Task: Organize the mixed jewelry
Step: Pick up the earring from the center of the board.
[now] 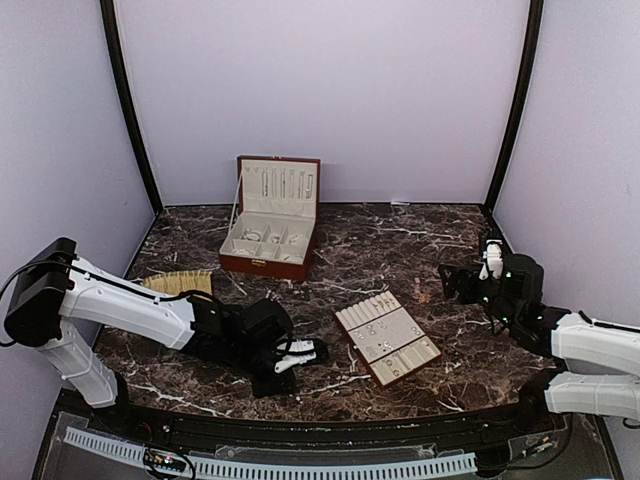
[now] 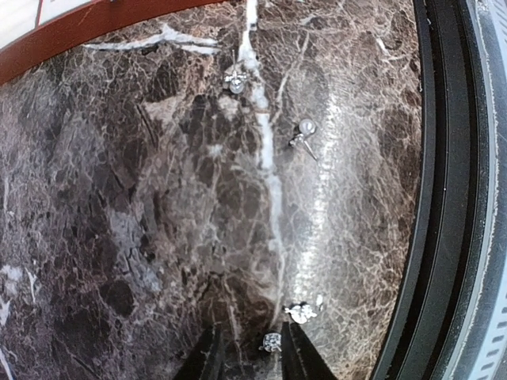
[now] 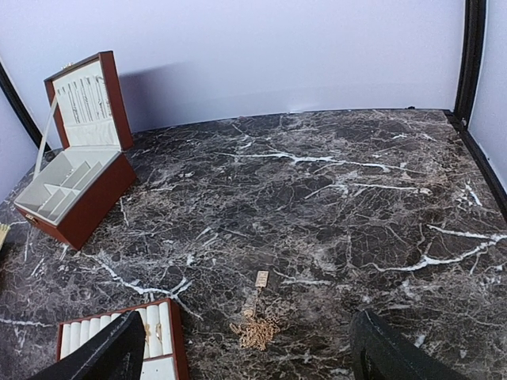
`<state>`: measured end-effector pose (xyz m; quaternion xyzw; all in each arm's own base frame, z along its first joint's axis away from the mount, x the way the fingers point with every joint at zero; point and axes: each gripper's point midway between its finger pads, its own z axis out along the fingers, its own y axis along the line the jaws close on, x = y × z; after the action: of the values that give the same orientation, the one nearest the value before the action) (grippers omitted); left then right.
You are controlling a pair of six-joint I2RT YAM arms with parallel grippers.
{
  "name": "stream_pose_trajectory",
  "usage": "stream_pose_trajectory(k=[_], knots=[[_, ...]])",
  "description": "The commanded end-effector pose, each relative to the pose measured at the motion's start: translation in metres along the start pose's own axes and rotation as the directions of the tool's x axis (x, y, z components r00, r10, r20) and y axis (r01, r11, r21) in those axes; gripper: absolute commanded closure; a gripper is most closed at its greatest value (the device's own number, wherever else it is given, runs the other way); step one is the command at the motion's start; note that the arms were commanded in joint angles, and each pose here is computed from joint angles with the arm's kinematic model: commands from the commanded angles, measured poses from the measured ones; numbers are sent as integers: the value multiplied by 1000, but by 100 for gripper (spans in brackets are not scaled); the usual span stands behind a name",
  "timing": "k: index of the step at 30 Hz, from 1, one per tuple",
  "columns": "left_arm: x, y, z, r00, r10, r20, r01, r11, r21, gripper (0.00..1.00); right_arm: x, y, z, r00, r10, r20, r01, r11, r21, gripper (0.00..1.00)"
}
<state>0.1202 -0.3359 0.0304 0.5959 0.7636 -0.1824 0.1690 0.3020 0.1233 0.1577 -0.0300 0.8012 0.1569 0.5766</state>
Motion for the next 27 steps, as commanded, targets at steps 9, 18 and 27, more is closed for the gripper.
stream_pose_trajectory(k=[9, 18, 27], knots=[[8, -1, 1, 1000, 24, -17, -24, 1000, -14, 73, -6, -1, -1, 999, -4, 36, 3, 1000, 13, 10], [9, -3, 0, 1000, 22, -19, -22, 1000, -7, 74, -6, -2, -1, 999, -4, 37, 4, 1000, 17, 10], [9, -4, -6, 1000, 21, -7, -21, 1000, -12, 65, -6, -2, -1, 999, -5, 36, 4, 1000, 19, 9]])
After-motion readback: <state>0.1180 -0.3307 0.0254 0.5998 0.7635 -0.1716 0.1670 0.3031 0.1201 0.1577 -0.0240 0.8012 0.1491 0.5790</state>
